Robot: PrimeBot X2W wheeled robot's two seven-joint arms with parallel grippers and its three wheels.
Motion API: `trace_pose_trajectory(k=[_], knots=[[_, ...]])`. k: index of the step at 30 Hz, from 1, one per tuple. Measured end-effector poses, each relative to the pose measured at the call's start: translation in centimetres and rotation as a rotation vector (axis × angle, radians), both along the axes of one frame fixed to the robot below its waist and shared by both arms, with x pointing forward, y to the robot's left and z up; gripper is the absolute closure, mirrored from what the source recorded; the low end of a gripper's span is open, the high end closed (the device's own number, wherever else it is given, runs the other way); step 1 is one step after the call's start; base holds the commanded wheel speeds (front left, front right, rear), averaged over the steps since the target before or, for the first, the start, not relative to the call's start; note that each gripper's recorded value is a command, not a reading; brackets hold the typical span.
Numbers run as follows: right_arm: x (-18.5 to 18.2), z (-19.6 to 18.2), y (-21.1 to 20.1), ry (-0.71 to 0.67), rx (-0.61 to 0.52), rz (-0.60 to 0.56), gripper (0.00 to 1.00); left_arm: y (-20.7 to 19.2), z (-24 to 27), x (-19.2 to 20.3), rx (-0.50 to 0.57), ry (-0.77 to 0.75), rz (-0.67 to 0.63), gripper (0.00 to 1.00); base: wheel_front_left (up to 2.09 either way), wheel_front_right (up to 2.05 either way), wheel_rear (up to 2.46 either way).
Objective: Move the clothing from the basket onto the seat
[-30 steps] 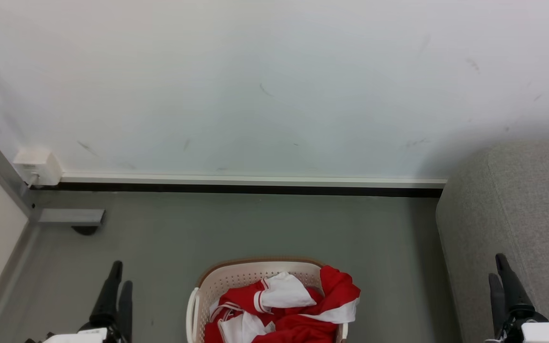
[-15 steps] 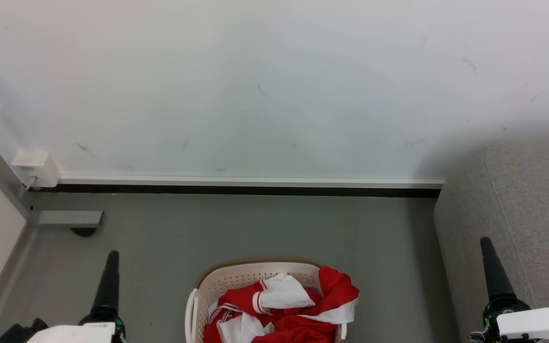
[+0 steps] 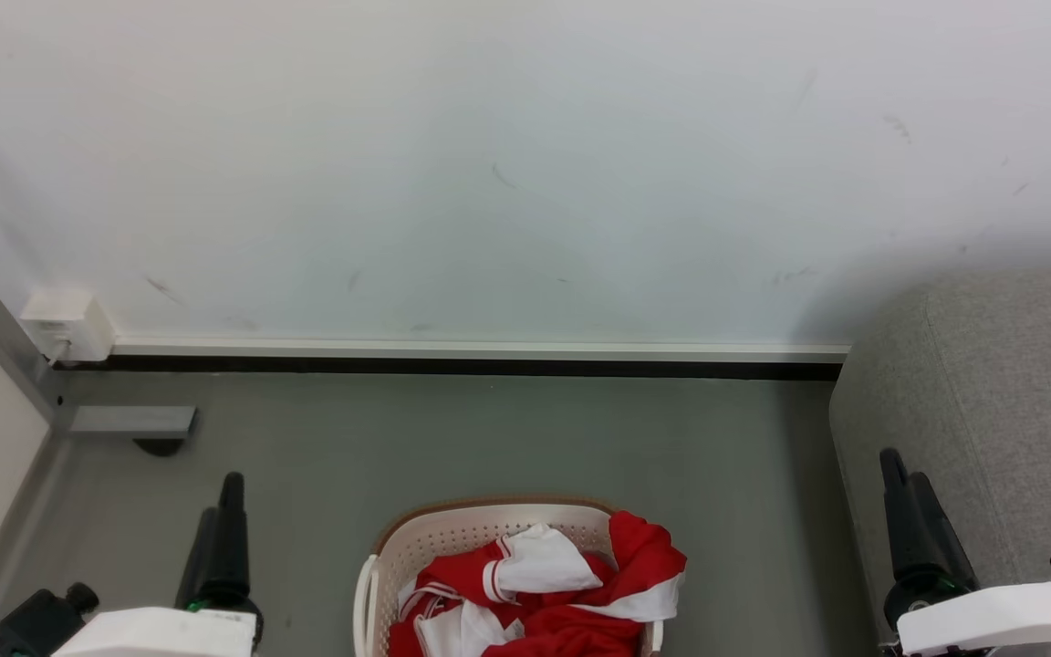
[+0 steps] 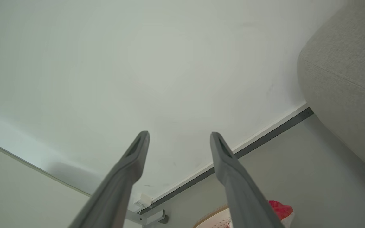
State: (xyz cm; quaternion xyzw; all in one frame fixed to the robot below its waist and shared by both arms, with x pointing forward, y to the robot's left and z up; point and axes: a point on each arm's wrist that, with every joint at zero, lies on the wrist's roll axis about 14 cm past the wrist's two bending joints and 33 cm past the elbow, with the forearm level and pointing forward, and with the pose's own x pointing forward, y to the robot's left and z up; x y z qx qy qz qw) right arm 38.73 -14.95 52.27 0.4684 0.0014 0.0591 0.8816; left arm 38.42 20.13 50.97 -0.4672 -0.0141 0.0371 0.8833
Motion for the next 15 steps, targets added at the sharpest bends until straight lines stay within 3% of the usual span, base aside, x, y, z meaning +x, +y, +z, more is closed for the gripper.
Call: trace_pose_trajectory(k=[15], knots=[[0.21, 0.41, 0.93, -0.054, -0.233, 0.006, 0.0, -0.36, 0.9, 0.09, 0.242, -0.011, 0.012, 0.0, 0.0, 0.0, 0.0]])
